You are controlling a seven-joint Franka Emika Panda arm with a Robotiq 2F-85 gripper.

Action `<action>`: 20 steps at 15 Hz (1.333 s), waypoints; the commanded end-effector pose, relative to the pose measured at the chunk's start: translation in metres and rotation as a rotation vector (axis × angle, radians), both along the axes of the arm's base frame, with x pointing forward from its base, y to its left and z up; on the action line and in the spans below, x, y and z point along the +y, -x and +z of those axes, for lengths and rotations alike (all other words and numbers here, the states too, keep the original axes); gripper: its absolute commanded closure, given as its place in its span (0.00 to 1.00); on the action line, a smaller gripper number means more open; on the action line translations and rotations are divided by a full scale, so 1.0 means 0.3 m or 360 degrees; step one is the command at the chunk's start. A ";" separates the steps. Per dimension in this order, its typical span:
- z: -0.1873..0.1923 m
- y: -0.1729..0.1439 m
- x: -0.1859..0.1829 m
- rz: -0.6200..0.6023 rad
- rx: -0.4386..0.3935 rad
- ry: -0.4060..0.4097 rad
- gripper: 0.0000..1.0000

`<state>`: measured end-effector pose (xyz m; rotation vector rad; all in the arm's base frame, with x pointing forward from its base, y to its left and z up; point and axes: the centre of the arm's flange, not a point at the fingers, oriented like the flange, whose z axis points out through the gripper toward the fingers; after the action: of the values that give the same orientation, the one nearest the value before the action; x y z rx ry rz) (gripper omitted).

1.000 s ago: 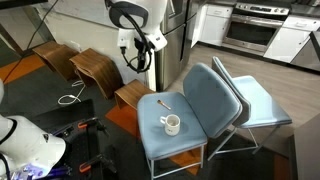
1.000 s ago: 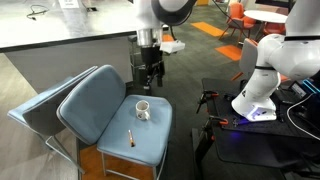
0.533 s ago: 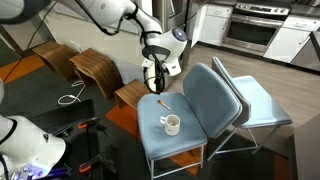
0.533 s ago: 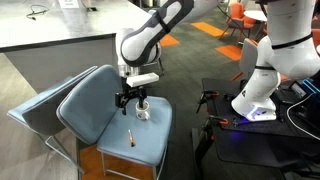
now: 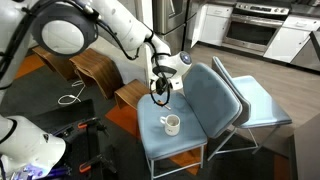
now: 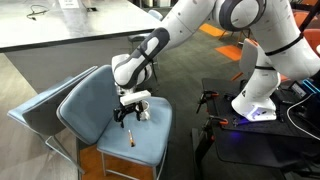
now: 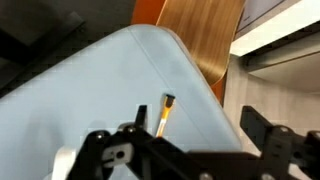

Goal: Place the orange marker in the white mug

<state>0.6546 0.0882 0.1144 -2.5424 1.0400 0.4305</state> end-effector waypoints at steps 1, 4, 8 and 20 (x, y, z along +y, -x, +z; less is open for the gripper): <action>-0.111 -0.084 0.026 -0.0048 0.0024 0.0002 0.00; -0.152 -0.034 0.021 0.0009 0.0029 -0.0001 0.00; -0.189 -0.062 0.032 0.0014 0.0013 -0.0006 0.00; -0.383 -0.021 0.162 -0.0509 0.0141 0.0262 0.00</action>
<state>0.6597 0.1200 0.0134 -2.4781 1.3633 0.4520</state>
